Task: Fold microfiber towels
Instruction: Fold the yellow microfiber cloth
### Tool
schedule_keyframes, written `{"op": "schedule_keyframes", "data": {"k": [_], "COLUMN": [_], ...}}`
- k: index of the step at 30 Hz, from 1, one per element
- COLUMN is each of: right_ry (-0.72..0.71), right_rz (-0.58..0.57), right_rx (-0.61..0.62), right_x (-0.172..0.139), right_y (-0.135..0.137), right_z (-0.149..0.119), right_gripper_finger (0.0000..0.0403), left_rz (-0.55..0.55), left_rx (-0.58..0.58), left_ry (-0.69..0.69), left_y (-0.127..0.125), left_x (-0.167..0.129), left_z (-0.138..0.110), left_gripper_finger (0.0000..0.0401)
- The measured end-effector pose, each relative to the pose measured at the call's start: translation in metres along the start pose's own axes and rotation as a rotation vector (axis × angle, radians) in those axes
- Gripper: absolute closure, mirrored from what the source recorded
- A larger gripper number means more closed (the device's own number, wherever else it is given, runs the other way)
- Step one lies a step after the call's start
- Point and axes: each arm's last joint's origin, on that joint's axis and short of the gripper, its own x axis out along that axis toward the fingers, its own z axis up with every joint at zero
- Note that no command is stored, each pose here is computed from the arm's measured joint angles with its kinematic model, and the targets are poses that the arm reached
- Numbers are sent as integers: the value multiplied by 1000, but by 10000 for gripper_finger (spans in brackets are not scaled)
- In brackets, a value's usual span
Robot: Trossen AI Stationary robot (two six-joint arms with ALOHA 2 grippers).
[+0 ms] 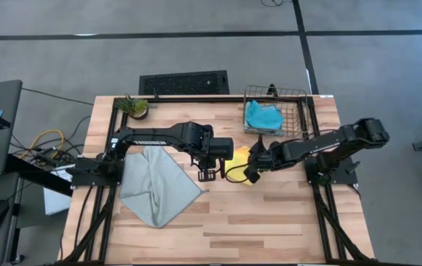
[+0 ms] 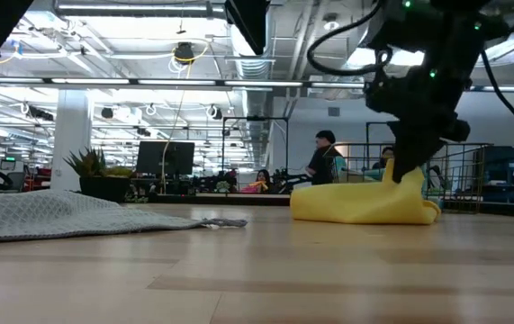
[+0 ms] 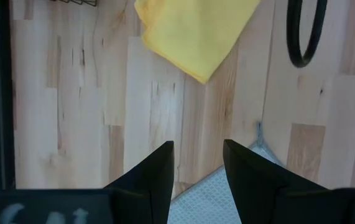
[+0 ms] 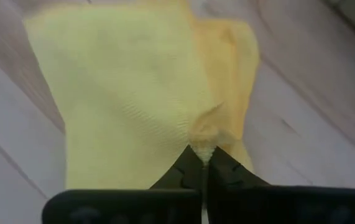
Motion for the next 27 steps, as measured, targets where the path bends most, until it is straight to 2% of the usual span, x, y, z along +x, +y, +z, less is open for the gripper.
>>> {"op": "schedule_keyframes", "data": {"k": [10, 20, 24, 27], "right_ry": [49, 66, 45, -14], "right_rz": [-6, 8, 63, 129], "right_rx": [-36, -37, -107, -177], "right_x": [9, 7, -5, -26], "right_y": [-2, -4, -2, 2], "right_z": [2, 3, 3, 2], "right_gripper_finger": [324, 195, 160, 153], "left_rz": [0, 4, 4, 3], "left_rx": [0, 6, -6, 0], "left_ry": [2, 32, 34, 33], "left_y": [0, 0, 0, -2], "left_x": [0, 0, 0, -1], "left_z": [0, -3, -3, -4], "left_gripper_finger": [269, 269, 269, 269]}}
